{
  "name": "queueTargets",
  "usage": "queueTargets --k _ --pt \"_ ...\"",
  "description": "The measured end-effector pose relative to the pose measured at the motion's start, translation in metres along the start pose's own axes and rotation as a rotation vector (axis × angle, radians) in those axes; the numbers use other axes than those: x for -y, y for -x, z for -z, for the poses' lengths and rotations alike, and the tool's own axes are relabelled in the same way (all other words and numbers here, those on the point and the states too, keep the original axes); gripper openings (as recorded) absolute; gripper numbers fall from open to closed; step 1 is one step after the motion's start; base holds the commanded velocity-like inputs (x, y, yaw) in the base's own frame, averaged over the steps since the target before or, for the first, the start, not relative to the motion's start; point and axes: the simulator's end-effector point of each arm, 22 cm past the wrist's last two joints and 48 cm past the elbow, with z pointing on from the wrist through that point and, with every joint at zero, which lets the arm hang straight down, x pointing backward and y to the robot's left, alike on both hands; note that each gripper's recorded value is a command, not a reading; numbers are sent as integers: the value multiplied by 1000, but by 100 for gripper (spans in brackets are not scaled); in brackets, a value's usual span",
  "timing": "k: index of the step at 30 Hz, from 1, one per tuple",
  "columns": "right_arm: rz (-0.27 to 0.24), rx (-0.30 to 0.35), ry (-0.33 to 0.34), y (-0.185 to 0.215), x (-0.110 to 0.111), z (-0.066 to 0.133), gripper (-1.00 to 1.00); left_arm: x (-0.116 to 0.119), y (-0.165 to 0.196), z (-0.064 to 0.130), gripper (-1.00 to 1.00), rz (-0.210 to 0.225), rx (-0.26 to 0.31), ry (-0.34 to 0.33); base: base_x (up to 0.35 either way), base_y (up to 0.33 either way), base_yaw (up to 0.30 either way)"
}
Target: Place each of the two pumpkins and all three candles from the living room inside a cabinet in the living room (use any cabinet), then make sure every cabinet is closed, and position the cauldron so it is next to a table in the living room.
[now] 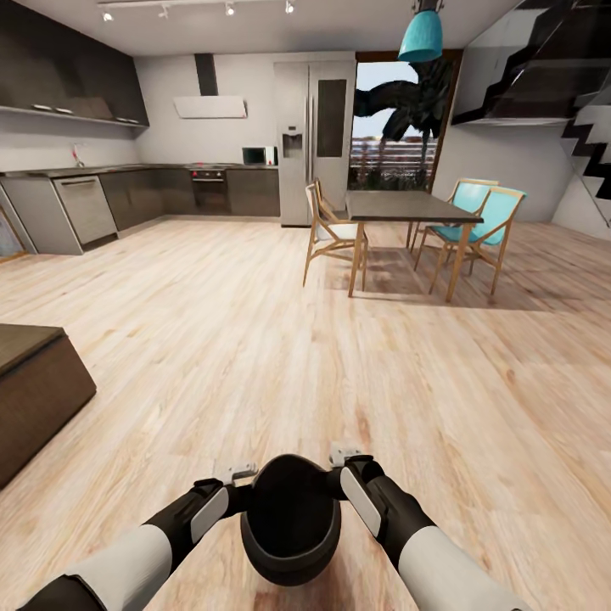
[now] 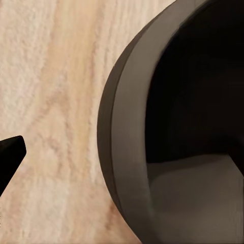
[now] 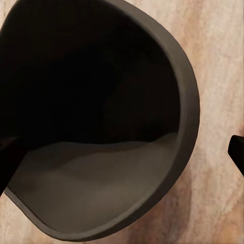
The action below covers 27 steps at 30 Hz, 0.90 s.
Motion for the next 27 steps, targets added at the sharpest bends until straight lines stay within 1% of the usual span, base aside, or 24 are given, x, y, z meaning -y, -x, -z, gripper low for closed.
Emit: queueTargets --k 5,14,16,19,27 --pt "-6 -19 -3 -8 3 -9 100 -1 -10 -8 100 -21 -18 6 0 0 0" --pt "-19 -57 -12 -23 10 -24 100 -5 -27 -22 100 -23 -55 12 0 0 0" --pt "-24 -66 -37 -27 17 -28 100 -6 -30 -25 100 -23 -62 13 0 0 0" --pt "-31 -70 -79 -28 27 -28 100 -7 -29 -27 100 -20 -53 14 0 0 0" --pt "-33 -69 -93 -28 30 -28 100 -6 -27 -27 100 -19 -46 12 0 0 0"
